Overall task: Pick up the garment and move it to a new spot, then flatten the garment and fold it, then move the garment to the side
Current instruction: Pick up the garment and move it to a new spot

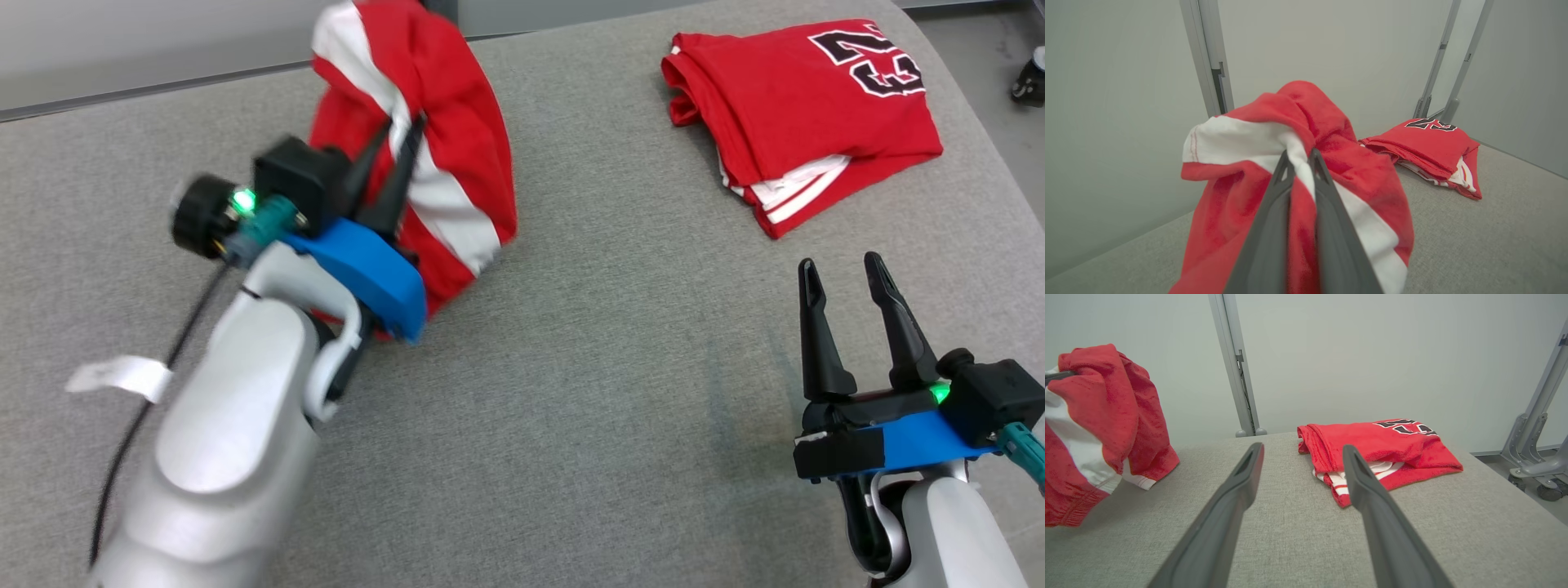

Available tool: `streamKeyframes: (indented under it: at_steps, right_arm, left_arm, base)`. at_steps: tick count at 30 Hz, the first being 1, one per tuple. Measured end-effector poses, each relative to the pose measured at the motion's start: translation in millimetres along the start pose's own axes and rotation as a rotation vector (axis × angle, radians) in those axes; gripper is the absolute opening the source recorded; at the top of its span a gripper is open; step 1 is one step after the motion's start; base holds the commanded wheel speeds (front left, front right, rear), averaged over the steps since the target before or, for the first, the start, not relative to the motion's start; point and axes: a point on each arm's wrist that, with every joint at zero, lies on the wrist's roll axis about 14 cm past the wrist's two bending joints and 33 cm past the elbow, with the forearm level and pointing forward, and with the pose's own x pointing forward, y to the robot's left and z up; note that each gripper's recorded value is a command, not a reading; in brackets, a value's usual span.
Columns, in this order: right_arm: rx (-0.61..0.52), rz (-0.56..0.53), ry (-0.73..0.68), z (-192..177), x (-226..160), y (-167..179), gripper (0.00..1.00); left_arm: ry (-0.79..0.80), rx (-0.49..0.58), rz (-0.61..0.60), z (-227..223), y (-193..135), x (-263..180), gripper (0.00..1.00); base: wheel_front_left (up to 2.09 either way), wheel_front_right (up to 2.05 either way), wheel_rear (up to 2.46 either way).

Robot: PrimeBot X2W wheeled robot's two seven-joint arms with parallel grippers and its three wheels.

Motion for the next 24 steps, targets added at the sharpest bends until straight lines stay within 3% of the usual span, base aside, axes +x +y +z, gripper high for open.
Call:
streamKeyframes:
  at_steps: [6, 7, 8, 15, 24]
  right_arm:
    - [0.008, 0.034, 0.001, -1.8, 4.2, 12.4, 1.00]
    - [0.008, 0.043, -0.001, -1.4, 4.7, 15.3, 1.00]
    - [0.007, 0.049, -0.003, -0.9, 5.1, 17.4, 1.00]
    - [0.016, 0.099, -0.027, 8.6, 4.3, 35.2, 1.00]
    - [0.033, 0.153, -0.025, 11.0, 0.0, 55.2, 1.00]
  left_arm:
    - [0.127, -0.064, -0.023, -57.4, -27.5, -25.6, 0.02]
    - [0.138, -0.067, -0.024, -62.6, -30.4, -29.7, 0.47]
    - [0.137, -0.071, -0.023, -64.4, -33.3, -32.8, 1.00]
    - [-0.015, -0.027, 0.023, -28.3, -29.1, -46.7, 1.00]
    - [-0.136, 0.037, 0.244, 6.3, 25.2, -93.3, 1.00]
  base:
    - [0.00, 0.00, 0.00]
    - [0.00, 0.00, 0.00]
    - [0.00, 0.00, 0.00]
    - [0.00, 0.00, 0.00]
    - [0.00, 0.00, 0.00]
